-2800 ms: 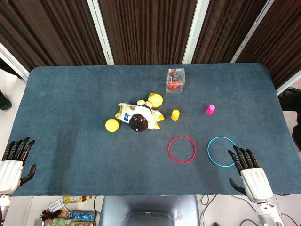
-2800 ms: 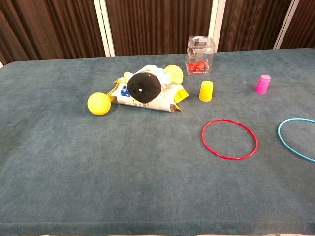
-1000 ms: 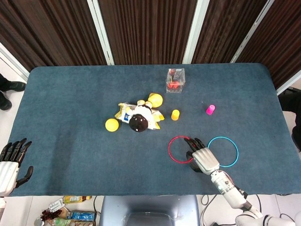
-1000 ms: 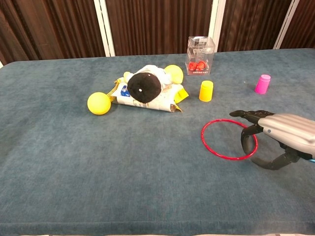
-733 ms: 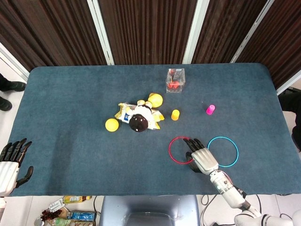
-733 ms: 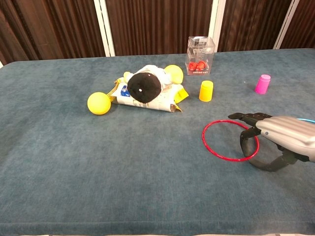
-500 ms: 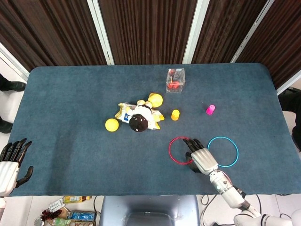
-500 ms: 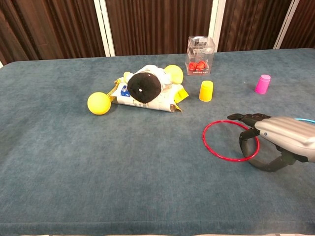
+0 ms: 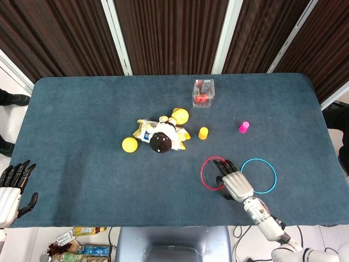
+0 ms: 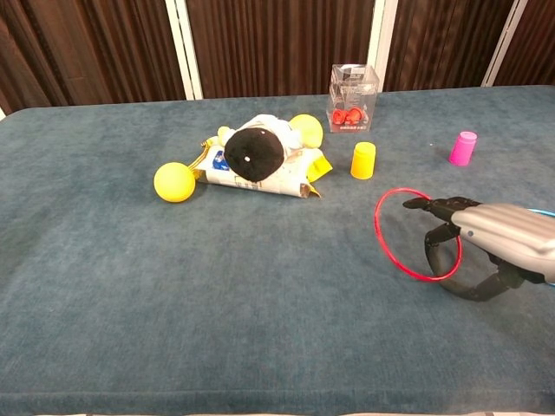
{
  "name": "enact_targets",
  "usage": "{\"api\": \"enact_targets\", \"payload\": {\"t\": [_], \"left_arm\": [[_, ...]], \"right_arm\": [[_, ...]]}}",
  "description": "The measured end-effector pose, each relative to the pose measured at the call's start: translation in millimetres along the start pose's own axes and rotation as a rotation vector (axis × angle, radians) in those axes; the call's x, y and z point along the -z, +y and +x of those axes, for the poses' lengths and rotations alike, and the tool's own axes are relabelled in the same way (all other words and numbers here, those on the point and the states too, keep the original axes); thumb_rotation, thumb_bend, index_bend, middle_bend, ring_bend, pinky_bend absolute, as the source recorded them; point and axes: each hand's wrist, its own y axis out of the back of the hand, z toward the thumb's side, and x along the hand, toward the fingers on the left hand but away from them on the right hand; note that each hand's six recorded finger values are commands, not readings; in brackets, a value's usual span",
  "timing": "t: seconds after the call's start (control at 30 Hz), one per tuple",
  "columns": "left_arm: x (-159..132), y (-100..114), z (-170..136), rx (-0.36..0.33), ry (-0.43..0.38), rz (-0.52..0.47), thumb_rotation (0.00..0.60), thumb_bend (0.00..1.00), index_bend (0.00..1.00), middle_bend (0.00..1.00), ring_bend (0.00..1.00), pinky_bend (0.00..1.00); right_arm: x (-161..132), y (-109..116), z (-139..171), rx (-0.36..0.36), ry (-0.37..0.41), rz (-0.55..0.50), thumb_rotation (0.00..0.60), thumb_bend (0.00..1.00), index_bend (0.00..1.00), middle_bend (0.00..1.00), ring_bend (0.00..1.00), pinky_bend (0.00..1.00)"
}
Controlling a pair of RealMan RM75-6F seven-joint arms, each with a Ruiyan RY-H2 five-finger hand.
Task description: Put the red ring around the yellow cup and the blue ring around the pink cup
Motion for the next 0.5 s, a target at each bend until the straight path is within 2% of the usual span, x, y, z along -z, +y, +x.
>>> {"api": "enact_targets", "payload": {"t": [0.3, 0.5], "left_arm": [[-1, -1, 0, 0.002, 0.001, 0.004, 0.6, 0.44, 0.0, 0.0, 0.0, 0.04], [-1, -2, 1, 0.003, 0.004, 0.006, 0.6, 0.44, 0.0, 0.0, 0.0, 0.04]], "right_arm": [[5, 29, -11, 0.065, -0.012, -0.016, 0.6, 0.47, 0.73, 0.06, 0.0, 0.0], [13, 58, -35, 0.109, -0.043, -0.029, 0.6, 0.47, 0.73, 0.06, 0.0, 0.0]]}}
